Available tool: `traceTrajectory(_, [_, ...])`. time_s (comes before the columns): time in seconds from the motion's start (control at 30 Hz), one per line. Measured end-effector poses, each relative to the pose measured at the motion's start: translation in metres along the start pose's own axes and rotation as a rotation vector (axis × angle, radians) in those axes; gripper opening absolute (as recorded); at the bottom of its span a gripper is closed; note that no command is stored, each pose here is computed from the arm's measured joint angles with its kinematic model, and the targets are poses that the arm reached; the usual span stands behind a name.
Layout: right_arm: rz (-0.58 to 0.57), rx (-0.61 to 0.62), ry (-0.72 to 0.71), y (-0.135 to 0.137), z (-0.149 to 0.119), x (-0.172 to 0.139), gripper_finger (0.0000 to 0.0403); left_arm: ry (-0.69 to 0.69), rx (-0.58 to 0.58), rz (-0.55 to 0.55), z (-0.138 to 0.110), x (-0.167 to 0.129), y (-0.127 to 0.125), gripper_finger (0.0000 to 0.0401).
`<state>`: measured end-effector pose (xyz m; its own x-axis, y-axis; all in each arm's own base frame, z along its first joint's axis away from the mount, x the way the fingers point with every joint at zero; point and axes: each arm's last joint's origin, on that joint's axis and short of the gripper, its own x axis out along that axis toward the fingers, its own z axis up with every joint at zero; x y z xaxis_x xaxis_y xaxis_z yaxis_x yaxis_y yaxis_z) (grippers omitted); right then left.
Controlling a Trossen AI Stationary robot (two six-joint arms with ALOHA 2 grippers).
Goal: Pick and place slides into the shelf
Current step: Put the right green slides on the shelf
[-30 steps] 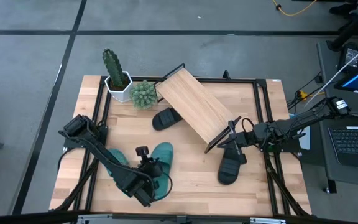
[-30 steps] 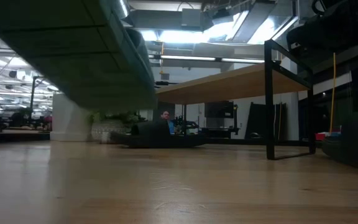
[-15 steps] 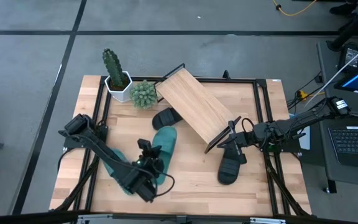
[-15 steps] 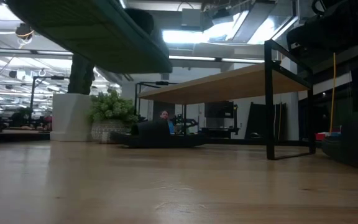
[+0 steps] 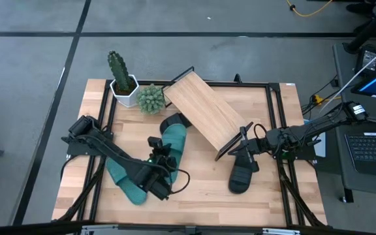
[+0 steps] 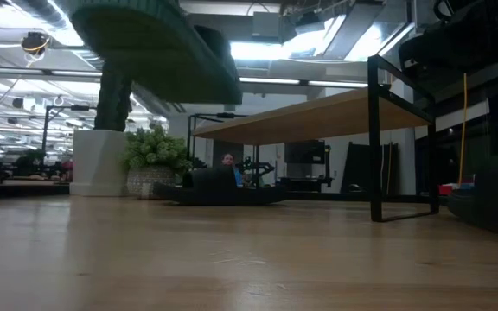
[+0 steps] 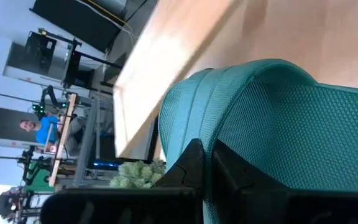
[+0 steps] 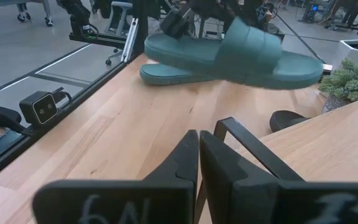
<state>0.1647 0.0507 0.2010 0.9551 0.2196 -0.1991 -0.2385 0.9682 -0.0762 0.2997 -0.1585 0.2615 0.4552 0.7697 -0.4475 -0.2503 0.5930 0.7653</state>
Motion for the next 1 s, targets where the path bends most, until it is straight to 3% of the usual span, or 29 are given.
traceTrajectory(0.33, [0.000, 0.000, 0.000, 0.000, 0.000, 0.000, 0.0019, -0.075, -0.037, -0.004, 0.000, -0.019, 0.051, 0.0002])
traceTrajectory(0.7, [0.000, -0.001, 0.000, 0.000, 0.000, 0.000, 0.0019, -0.084, 0.005, 0.012, 0.004, -0.013, 0.076, 0.0002])
traceTrajectory(1.0, [0.000, -0.002, 0.001, 0.000, 0.000, 0.000, 0.0019, -0.149, -0.029, -0.077, 0.003, -0.022, 0.118, 0.0002])
